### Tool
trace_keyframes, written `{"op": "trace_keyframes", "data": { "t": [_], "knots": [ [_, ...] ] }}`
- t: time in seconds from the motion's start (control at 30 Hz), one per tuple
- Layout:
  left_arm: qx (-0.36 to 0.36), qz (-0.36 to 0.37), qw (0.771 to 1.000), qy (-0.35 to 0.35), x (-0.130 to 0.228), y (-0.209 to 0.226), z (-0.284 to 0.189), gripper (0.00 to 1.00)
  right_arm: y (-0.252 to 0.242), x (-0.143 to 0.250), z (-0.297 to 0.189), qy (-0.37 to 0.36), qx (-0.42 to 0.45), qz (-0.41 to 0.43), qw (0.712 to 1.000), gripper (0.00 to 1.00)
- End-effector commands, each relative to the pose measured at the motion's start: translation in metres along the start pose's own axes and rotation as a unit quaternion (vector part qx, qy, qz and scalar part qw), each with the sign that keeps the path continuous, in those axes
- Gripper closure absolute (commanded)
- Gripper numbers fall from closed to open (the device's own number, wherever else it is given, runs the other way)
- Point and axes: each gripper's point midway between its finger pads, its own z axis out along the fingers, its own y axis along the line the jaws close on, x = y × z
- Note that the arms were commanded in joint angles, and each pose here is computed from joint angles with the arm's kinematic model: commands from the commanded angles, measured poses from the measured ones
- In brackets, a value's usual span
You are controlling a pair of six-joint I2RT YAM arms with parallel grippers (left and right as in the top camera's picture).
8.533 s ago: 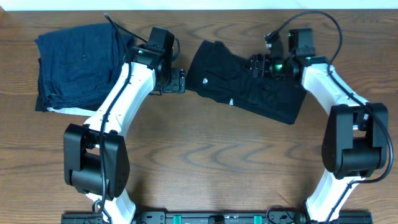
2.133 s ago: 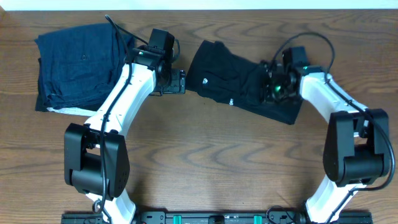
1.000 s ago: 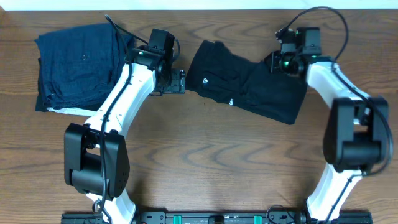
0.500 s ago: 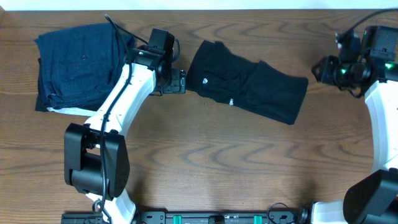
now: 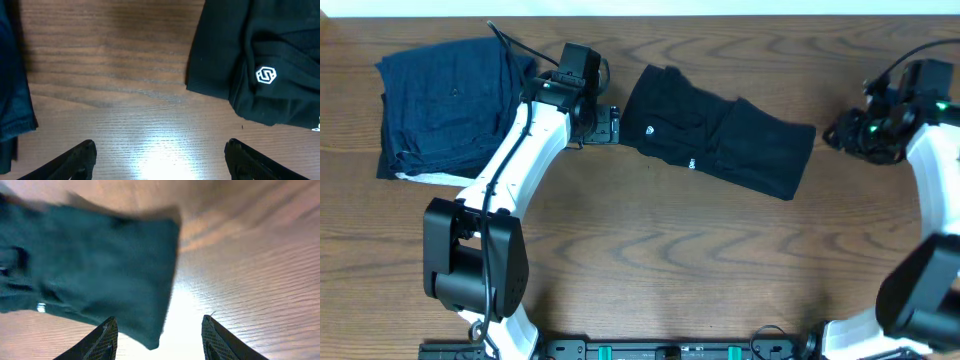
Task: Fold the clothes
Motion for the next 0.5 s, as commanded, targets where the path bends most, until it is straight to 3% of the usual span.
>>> {"op": "trace_keyframes", "data": {
  "t": [0.0,0.47],
  "knots": [
    [-0.007,0.006,1.0,-0.003,-0.001,0.002,0.004,0.16,-0.01,0.012,0.033,0.036,0.005,0.008,0.999,0.51],
    [-0.006,0.006,1.0,-0.007,-0.003,0.001,0.004,0.16,-0.003,0.04,0.107,0.126,-0.077,0.043,0.988,0.55]
  ]
}}
